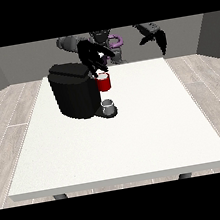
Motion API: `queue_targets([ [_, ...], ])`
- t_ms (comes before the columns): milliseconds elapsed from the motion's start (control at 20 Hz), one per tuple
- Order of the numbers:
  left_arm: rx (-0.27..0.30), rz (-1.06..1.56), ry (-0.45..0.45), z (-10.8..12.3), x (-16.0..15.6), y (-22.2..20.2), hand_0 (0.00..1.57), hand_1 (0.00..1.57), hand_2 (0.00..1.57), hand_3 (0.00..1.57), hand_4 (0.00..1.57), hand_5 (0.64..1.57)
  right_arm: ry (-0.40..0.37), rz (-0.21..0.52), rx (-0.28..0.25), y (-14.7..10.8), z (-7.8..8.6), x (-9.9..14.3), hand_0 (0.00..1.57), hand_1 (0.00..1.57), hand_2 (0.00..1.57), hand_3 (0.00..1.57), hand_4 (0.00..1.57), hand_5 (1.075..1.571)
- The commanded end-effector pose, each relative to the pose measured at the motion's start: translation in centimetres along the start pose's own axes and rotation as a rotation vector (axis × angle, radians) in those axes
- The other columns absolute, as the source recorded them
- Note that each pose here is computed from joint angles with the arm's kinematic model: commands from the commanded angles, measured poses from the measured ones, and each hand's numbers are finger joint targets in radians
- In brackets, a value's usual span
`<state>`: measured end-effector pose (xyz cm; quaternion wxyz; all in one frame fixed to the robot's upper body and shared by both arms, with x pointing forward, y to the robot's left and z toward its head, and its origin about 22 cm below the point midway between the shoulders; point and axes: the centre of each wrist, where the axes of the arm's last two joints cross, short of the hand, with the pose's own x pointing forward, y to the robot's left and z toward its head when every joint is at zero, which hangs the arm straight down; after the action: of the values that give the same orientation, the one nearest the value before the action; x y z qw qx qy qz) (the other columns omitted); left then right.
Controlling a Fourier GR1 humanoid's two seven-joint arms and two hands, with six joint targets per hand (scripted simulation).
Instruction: Insert the coffee pod into the coffee machine and close the lid
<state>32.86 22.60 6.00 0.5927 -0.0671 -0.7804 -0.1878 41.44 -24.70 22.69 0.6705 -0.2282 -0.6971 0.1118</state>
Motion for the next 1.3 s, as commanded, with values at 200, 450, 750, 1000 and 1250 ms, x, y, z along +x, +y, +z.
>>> queue_targets([
  [200,-0.082,0.013,-0.059,-2.2,1.4,-1.5,0.0,0.0,0.0,0.0,0.0,1.571,-0.324,-0.059,0.094,2.3,1.0,7.6,0.0,0.0,0.0,0.0,0.0,1.571],
  [450,-0.118,-0.012,-0.113,-3.8,3.2,-1.6,0.0,0.0,0.0,0.0,0.33,1.571,-0.333,-0.088,0.035,0.4,1.5,7.7,0.0,0.0,0.0,0.0,0.0,1.571],
  [750,-0.156,-0.026,-0.164,-5.2,5.4,-3.9,0.0,0.0,0.0,0.0,0.35,1.571,-0.405,-0.13,0.056,2.1,0.9,9.1,0.0,0.0,0.0,0.0,0.05,1.571],
  [1000,-0.169,-0.04,-0.164,-5.1,5.6,-3.4,0.0,0.0,0.0,0.0,0.26,1.571,-0.476,-0.151,0.089,3.4,0.5,10.6,0.0,0.0,0.0,0.0,0.0,1.571],
  [1250,-0.083,-0.009,-0.061,-2.5,2.3,-2.6,0.0,0.0,0.0,0.0,0.27,1.571,-0.499,-0.18,0.201,7.8,1.4,8.9,0.0,0.0,0.0,0.0,0.0,1.571],
])
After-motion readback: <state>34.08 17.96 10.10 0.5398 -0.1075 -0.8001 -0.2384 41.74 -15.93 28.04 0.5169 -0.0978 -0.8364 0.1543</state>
